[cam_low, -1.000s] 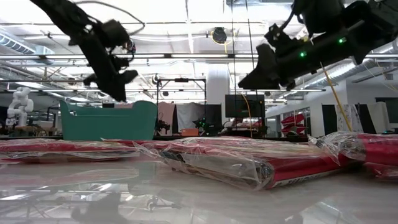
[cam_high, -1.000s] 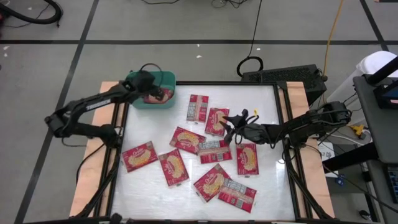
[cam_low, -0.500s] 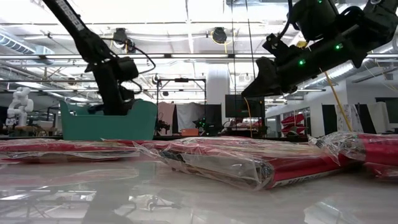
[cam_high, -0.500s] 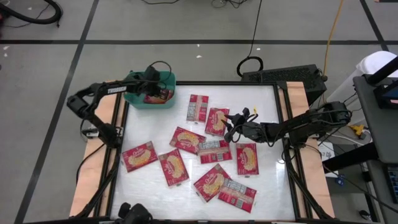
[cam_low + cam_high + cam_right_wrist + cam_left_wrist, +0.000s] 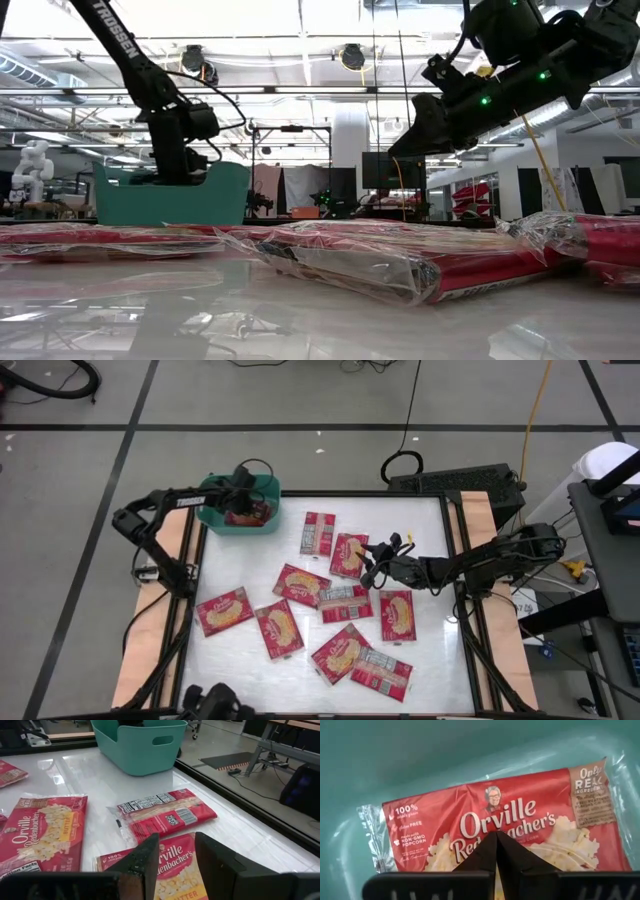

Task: Sort popcorn bags into baskets
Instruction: Stack the red popcorn bag on the red popcorn bag in the green bin, then stack the red popcorn bag on the red popcorn bags in the green bin

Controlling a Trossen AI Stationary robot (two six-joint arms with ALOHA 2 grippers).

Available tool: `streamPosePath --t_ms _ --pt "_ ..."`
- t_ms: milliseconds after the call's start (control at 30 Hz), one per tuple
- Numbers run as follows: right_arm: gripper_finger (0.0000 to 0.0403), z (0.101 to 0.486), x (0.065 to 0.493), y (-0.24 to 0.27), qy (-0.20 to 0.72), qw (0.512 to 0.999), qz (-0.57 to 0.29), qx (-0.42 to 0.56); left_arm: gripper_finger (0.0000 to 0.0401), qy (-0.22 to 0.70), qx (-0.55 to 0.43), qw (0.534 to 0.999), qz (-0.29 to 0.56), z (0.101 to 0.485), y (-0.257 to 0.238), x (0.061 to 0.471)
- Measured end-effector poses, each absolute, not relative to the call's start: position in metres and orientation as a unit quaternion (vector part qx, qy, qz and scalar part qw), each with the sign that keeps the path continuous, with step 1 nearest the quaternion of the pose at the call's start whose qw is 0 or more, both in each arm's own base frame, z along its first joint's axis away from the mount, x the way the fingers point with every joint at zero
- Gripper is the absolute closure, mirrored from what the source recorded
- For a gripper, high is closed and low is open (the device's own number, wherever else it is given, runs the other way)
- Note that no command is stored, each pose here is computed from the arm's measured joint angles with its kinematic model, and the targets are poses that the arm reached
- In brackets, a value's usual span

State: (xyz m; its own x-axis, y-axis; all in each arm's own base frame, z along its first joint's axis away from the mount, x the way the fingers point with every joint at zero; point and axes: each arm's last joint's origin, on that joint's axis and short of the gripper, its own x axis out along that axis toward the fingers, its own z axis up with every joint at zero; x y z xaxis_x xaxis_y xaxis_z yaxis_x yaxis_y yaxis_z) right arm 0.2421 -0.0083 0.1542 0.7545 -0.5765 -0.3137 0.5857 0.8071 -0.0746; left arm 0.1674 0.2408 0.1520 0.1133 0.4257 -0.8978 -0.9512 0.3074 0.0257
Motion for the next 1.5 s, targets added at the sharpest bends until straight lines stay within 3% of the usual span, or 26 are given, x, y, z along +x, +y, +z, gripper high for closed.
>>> streamPosePath --t_ms 333,567,867,1233,1500 --pt "0.0282 0.154 0.242 -0.008 0.158 0.936 -0.313 0.028 0.0394 0.413 -0.291 0.700 0.505 0.186 0.225 0.161" --pt "0.0274 0.158 0.250 -0.015 0.215 0.926 -0.311 0.027 0.0380 0.373 -0.198 0.791 0.443 0.236 0.186 0.173" --pt "0.0225 0.192 0.276 -0.043 0.259 0.935 -0.240 0.031 0.0397 0.322 -0.102 0.890 0.305 0.276 0.112 0.198" --pt "0.0165 0.212 0.284 -0.129 0.306 0.945 -0.093 0.074 0.0385 0.266 -0.062 0.936 0.221 0.260 0.062 0.222" --pt "0.0147 0.177 0.283 -0.183 0.355 0.925 -0.070 0.117 0.0389 0.225 -0.055 0.950 0.211 0.260 0.058 0.227"
